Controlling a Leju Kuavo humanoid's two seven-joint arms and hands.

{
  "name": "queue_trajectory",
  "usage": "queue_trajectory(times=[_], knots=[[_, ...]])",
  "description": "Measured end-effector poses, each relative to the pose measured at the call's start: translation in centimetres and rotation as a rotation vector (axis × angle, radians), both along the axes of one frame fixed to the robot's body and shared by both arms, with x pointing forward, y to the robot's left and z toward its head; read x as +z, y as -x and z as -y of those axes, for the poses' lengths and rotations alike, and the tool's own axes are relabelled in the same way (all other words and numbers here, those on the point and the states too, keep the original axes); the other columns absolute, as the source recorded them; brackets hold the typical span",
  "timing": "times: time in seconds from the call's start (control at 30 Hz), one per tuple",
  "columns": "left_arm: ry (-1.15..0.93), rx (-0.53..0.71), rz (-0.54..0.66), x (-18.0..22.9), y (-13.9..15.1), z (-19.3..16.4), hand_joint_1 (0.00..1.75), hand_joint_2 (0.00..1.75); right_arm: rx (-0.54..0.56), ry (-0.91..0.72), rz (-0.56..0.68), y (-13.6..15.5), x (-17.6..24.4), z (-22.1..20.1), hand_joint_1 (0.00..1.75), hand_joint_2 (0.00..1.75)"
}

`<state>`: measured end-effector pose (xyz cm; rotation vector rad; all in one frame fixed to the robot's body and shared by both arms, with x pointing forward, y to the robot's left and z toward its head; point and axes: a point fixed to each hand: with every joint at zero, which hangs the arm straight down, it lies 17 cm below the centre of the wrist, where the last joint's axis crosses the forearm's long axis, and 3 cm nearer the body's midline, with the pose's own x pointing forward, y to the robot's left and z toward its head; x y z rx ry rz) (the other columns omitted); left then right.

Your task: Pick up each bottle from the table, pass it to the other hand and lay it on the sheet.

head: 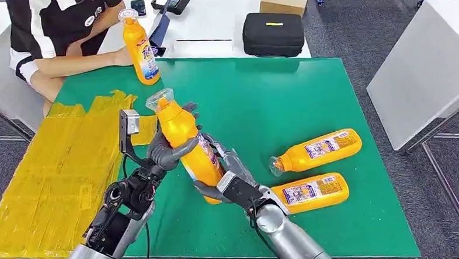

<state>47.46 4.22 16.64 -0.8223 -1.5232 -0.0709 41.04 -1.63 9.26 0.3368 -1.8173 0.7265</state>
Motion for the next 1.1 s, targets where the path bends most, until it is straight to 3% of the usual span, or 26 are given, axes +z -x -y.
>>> queue_trajectory(times=[0.1,0.53,0.57,0.6,0.7,0.73,0.77,0.8,1.1], knots=[[-0.002,0.004,-0.001,-0.1,-0.1,-0.1,1.75,1.75,0.001,0.005,-0.001,-0.1,-0.1,0.0,1.75,1.75],[-0.003,0.012,-0.001,-0.3,-0.3,-0.4,1.75,1.75,-0.001,0.008,0.005,-0.2,-0.2,0.0,1.75,1.75],[0.001,0.01,0.0,-0.3,-0.3,-0.4,1.75,1.75,-0.003,0.009,0.008,-0.3,-0.1,0.0,1.71,1.75],[0.005,0.008,-0.001,-0.2,-0.3,-0.4,1.75,1.75,-0.005,0.009,0.009,-0.3,-0.1,0.0,1.45,1.75],[0.026,0.01,-0.015,-0.3,-0.5,-0.7,1.75,1.75,-0.024,0.005,0.005,-0.7,0.2,0.1,1.45,1.75],[0.034,0.014,-0.02,-0.3,-0.6,-0.9,1.75,1.75,-0.029,0.005,0.003,-0.8,0.3,0.2,0.0,1.75],[0.037,0.014,-0.021,-0.3,-0.7,-1.0,1.75,1.75,-0.032,0.005,0.001,-0.9,0.5,0.2,0.0,1.75],[0.038,0.012,-0.017,-0.1,-0.8,-1.0,1.75,1.75,-0.032,0.006,-0.001,-0.9,0.5,0.2,0.0,0.0],[0.069,0.131,-0.096,-1.3,-2.9,-4.3,1.75,1.75,-0.097,-0.155,-0.108,-1.5,3.5,2.2,0.0,0.0]])
